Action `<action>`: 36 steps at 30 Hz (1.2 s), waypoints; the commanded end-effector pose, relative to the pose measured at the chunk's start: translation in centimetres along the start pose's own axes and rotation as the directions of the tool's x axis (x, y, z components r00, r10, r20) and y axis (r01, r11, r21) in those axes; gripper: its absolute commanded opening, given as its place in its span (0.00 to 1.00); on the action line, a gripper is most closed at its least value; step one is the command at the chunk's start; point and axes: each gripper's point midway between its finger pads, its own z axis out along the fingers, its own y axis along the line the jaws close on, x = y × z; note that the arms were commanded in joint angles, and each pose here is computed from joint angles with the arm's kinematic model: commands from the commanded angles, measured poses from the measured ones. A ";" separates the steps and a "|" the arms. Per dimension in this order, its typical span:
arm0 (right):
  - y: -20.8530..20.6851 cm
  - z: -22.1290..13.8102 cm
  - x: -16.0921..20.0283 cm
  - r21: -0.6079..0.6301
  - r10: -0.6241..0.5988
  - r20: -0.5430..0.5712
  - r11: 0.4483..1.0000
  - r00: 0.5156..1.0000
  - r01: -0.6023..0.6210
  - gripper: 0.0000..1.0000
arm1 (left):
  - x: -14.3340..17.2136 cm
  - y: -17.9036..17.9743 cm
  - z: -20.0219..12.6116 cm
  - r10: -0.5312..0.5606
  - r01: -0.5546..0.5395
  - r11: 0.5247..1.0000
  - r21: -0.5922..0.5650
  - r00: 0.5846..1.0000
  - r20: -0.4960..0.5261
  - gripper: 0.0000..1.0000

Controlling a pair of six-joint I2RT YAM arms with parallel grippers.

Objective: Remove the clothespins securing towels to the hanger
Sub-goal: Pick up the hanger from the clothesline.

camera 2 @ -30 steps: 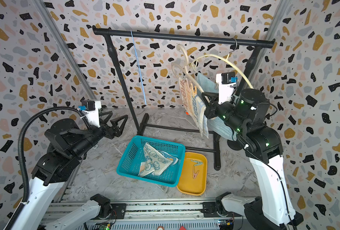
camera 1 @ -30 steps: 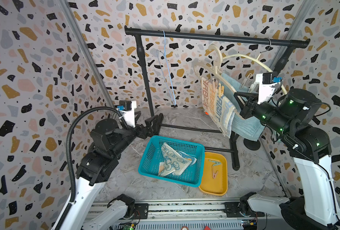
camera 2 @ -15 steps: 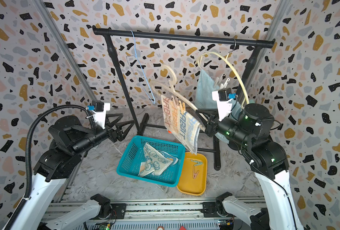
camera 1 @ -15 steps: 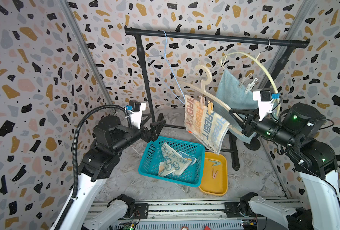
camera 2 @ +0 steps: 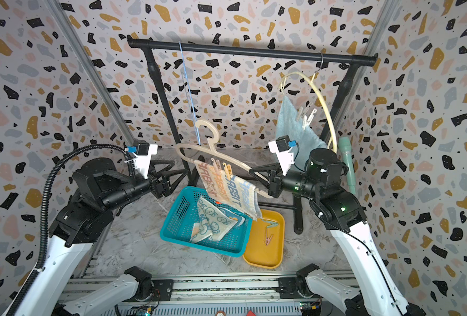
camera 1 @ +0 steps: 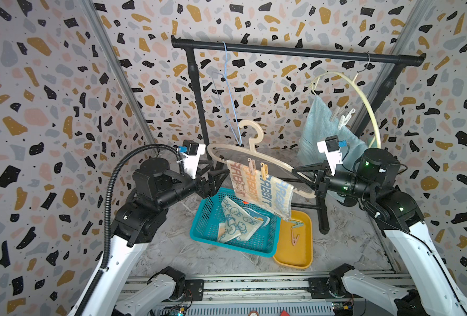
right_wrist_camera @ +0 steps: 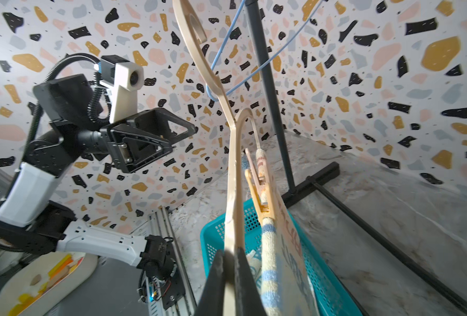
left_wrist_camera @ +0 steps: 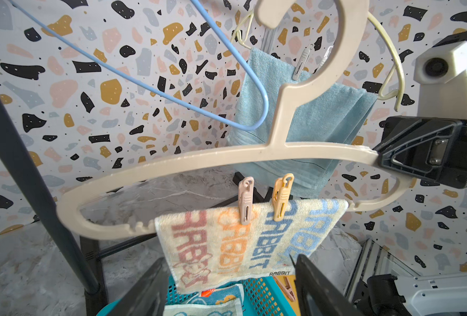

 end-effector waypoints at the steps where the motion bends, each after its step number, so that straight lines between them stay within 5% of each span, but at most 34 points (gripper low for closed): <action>1: 2.8 -0.4 -2.1 -0.132 -0.079 0.091 0.987 0.993 0.090 0.00 | -1.7 -0.6 0.0 0.017 -0.018 1.000 0.020 0.999 0.043 0.70; 36: -1.0 5.1 1.4 -0.249 0.043 0.047 0.968 0.998 -0.030 0.00 | -2.3 -0.3 6.3 0.007 -0.004 0.999 -0.047 0.998 0.060 0.40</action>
